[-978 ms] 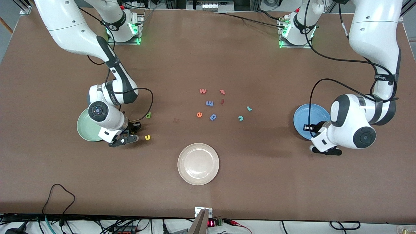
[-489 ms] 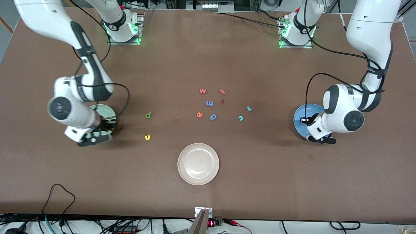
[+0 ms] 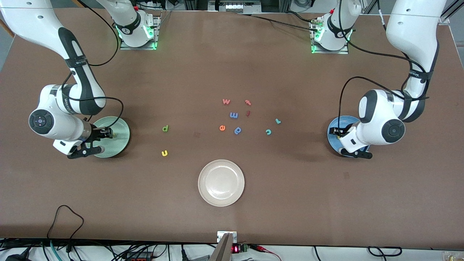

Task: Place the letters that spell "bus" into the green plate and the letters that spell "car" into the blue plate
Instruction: 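Move the left gripper to the teal c while the right gripper reaches yellow n, then grasp the teal c with the left gripper while the right gripper grasps n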

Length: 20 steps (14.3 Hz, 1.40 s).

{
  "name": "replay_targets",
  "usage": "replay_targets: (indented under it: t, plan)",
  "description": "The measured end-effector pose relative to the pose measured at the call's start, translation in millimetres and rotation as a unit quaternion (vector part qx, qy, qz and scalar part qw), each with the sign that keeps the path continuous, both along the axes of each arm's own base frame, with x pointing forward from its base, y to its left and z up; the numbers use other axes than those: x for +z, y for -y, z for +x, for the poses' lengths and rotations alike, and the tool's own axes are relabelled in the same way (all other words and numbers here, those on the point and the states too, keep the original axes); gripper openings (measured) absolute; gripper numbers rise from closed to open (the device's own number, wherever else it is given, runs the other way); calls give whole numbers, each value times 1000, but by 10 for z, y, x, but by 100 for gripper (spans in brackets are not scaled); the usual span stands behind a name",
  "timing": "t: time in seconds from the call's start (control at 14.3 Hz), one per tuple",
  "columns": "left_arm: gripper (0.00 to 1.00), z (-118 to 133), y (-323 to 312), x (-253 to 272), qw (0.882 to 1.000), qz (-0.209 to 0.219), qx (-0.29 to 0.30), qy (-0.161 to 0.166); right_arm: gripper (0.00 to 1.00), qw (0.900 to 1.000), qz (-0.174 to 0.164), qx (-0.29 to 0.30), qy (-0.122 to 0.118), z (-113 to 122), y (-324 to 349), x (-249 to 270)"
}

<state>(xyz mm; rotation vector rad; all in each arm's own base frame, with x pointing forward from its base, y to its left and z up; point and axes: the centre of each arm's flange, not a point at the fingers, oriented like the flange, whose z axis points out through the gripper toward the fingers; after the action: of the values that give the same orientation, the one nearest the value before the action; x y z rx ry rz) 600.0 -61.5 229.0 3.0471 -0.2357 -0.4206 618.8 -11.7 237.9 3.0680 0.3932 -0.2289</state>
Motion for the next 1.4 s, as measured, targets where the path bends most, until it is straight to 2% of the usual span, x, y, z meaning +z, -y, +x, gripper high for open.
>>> replay_targets:
  t: [0.14,0.21,0.28,0.35,0.42,0.49,0.56,0.63,0.84,1.05,1.12,1.4]
  plan:
    - [99,-21,464,76,1000,-9,-19,7,81,1000,5,5,9,28,-276,39]
    - [99,-43,746,81,999,-15,-32,15,93,1000,8,7,19,55,-497,84]
    - [93,-67,1025,65,999,-23,-37,22,93,999,10,11,30,79,-760,137]
    - [84,-91,1295,32,998,-32,-39,27,88,999,12,18,42,88,-1044,187]
    - [77,-117,1550,-16,998,-39,-42,29,78,998,13,23,50,75,-1322,222]
    - [77,-151,1808,-72,998,-42,-47,29,67,998,15,25,57,54,-1559,242]
    - [72,-195,2057,-135,997,-42,-52,28,60,998,15,27,60,32,-1755,240]
    - [67,-239,2268,-194,997,-42,-57,27,60,997,16,34,60,14,-1895,213]
    - [64,-316,2618,-331,997,-42,-66,23,56,996,22,48,68,22,-2116,32]
    - [57,-342,2659,-459,997,-40,-68,16,54,994,31,55,86,72,-2233,-202]
    - [57,-351,2674,-485,997,-40,-68,15,50,994,33,56,86,90,-2269,-278]
    - [55,-377,2739,-510,997,-39,-68,16,50,994,36,55,88,124,-2410,-462]
